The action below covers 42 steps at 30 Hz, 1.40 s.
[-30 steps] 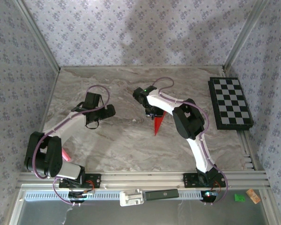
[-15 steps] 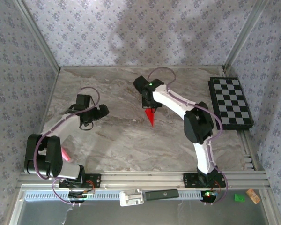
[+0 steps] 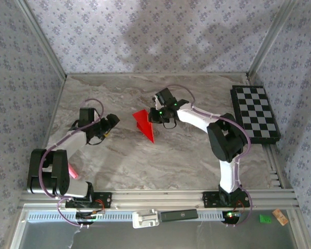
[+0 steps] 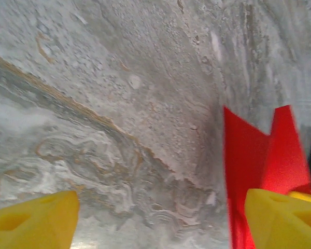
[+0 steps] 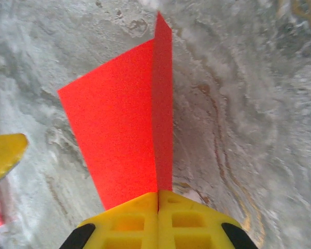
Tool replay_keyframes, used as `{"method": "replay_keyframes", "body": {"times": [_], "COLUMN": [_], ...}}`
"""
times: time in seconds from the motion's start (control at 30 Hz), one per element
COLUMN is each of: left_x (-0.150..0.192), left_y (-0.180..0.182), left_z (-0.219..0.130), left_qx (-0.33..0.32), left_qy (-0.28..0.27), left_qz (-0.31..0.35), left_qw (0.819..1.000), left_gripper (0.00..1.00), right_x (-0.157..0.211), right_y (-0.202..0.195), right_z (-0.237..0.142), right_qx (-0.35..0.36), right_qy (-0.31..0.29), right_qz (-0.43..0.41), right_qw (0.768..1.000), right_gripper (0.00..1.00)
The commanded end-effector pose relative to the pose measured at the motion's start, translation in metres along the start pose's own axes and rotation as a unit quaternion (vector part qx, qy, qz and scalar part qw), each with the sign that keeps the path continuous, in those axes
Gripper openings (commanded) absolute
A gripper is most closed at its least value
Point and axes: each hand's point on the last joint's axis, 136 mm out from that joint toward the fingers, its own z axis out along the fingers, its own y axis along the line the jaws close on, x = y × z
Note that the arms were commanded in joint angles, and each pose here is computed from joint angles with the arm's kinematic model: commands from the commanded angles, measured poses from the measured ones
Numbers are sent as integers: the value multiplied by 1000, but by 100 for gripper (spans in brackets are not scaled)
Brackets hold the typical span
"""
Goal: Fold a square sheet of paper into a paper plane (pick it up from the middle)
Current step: Turn over the paper plane at the top-center of the table.
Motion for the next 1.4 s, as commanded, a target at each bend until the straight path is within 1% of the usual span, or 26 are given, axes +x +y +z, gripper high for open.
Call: {"method": "replay_keyframes", "body": {"times": [0.0,0.07,0.2,0.33,0.4,0.5,0.8,1.0,1.23,1.37], "left_x": [12,20,43,60,68,78,91,97,103,99], "left_y": [-15,-20,-31,-42,-49,-54,-66,-72,-75,-77], "left_z": [8,12,26,41,50,62,88,96,104,102], "left_qx": [47,52,56,58,58,51,54,65,75,72], "left_qy": [29,42,74,99,112,131,160,178,195,184], "left_qz": [-13,-9,10,21,26,29,36,42,45,47], "left_qw": [998,998,996,993,992,990,985,981,977,979], "left_gripper": [75,70,65,64,64,63,38,29,28,28], "right_x": [-6,-3,6,11,23,26,31,31,30,30], "right_y": [13,3,-16,-26,-38,-45,-57,-60,-60,-62], "right_z": [8,11,16,18,21,22,20,21,21,20], "right_qx": [-92,-94,-87,-80,-65,-56,-50,-54,-57,-55], "right_qy": [-13,-15,-11,-11,-1,1,2,3,4,4], "right_qz": [22,33,51,57,66,70,83,90,92,94], "right_qw": [995,995,995,995,996,996,995,994,994,994], "right_gripper": [7,7,7,7,8,8,8,8,8,7]}}
